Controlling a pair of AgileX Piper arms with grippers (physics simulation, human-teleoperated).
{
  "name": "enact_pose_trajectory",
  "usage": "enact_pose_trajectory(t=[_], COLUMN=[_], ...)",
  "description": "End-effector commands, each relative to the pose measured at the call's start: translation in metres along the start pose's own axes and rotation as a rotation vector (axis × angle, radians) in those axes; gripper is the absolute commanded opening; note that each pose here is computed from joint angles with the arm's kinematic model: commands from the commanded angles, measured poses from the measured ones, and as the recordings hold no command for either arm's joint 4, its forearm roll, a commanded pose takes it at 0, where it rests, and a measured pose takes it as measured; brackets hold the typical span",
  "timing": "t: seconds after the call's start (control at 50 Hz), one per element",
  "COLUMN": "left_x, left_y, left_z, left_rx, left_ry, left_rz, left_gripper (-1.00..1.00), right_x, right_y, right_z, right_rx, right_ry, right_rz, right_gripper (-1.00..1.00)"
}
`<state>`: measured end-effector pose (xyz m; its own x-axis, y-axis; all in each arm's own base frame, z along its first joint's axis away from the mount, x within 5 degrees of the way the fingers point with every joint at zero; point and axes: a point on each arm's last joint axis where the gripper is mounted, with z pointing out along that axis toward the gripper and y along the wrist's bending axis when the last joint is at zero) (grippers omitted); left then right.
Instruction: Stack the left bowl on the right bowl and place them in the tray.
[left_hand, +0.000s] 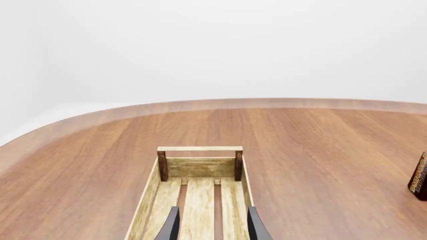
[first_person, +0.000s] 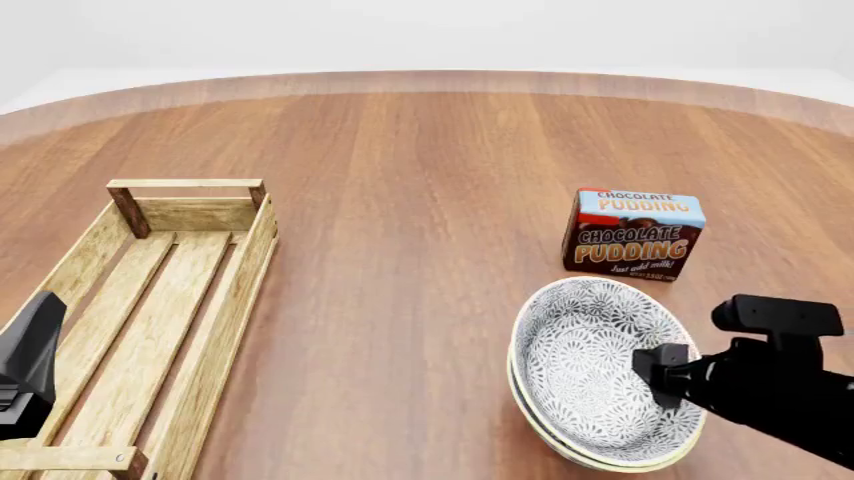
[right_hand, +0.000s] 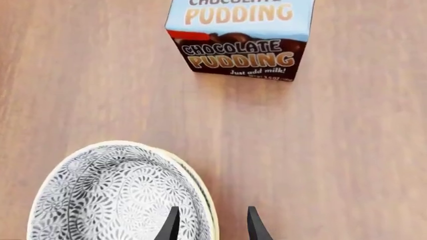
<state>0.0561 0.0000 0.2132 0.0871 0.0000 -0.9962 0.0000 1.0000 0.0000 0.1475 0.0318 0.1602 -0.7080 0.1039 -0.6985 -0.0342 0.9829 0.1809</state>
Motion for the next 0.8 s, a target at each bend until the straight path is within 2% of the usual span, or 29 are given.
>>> enact_pose_trajectory(t=[0.02,0.06,0.08,0.5,0.64,0.76,0.8], left_x=[0.000,0.000,0.000,0.000,0.000,0.000,0.000], left_y=[0.000,0.000,0.000,0.000,0.000,0.000,0.000], left_z=[0.000,0.000,0.000,0.000,0.000,0.000,0.000], left_rx=[0.000,0.000,0.000,0.000,0.000,0.000,0.000], left_ry=[0.000,0.000,0.000,0.000,0.000,0.000,0.000], left_rz=[0.000,0.000,0.000,0.000,0.000,0.000,0.000], left_gripper=[1.00,1.00,1.00,1.00,1.00,1.00,1.00], right_x=[0.010,0.010,0.007,0.003,0.002,-0.003,-0.007], right_y=[0.000,0.000,0.000,0.005,0.011,0.017,0.018], right_z=[0.008,0.007,0.005,-0.010,-0.026,-0.050,-0.051], right_rx=[-0.009,-0.011,-0.009,-0.040,-0.090,-0.162,-0.158], right_ry=[0.014,0.013,0.007,-0.037,-0.077,-0.140,-0.143], right_rz=[0.007,0.008,0.003,0.027,0.065,0.128,0.121], right_gripper=[1.00,1.00,-1.00,-1.00,-1.00,-1.00,-1.00])
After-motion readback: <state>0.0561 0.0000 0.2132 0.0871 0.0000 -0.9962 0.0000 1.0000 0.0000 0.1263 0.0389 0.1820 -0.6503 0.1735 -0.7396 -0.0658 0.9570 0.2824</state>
